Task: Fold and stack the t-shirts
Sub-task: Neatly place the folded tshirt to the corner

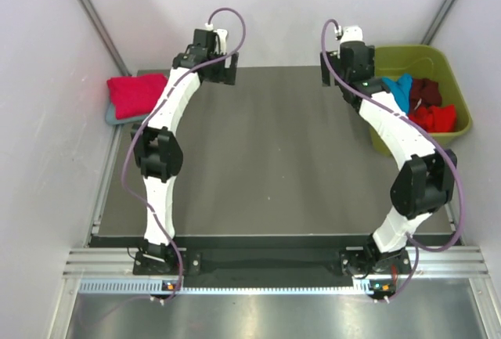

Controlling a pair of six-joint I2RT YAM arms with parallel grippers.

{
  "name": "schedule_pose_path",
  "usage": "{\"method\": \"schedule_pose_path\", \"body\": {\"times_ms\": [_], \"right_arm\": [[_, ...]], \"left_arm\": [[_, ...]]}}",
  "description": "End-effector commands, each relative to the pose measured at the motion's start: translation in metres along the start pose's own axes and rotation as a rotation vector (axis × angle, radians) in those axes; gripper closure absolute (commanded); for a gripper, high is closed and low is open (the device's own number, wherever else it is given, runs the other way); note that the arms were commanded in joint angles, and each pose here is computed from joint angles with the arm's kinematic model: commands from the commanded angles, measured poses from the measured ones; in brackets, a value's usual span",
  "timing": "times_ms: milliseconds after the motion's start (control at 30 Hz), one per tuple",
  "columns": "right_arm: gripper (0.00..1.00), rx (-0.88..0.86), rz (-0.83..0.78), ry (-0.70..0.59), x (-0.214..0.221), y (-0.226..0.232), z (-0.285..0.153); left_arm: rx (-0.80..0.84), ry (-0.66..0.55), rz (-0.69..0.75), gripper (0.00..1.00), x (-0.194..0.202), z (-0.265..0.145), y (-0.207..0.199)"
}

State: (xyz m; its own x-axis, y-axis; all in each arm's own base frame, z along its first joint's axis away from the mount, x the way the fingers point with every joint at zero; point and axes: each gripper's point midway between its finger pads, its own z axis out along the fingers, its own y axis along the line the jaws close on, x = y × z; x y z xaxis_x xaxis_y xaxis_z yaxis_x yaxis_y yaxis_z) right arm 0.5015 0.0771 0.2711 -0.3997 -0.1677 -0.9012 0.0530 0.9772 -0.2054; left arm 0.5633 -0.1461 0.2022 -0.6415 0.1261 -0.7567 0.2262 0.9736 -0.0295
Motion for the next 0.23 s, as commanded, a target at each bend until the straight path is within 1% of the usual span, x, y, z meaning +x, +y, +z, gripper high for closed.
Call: {"method": "schedule_pose_path", "body": {"times_ms": [0, 200], "right_arm": [[0.0, 0.03, -0.034, -0.048, -0.013, -0.012, -0.021], [0.0, 0.046, -0.027, -0.088, -0.023, -0.02, -0.033]], "left_arm": [[-0.055, -0.087, -0.029, 0.01, -0.028, -0.023, 0.013], [-0.022, -0.098, -0.051, 0.01, -0.03, -0.028, 0.005]]}}
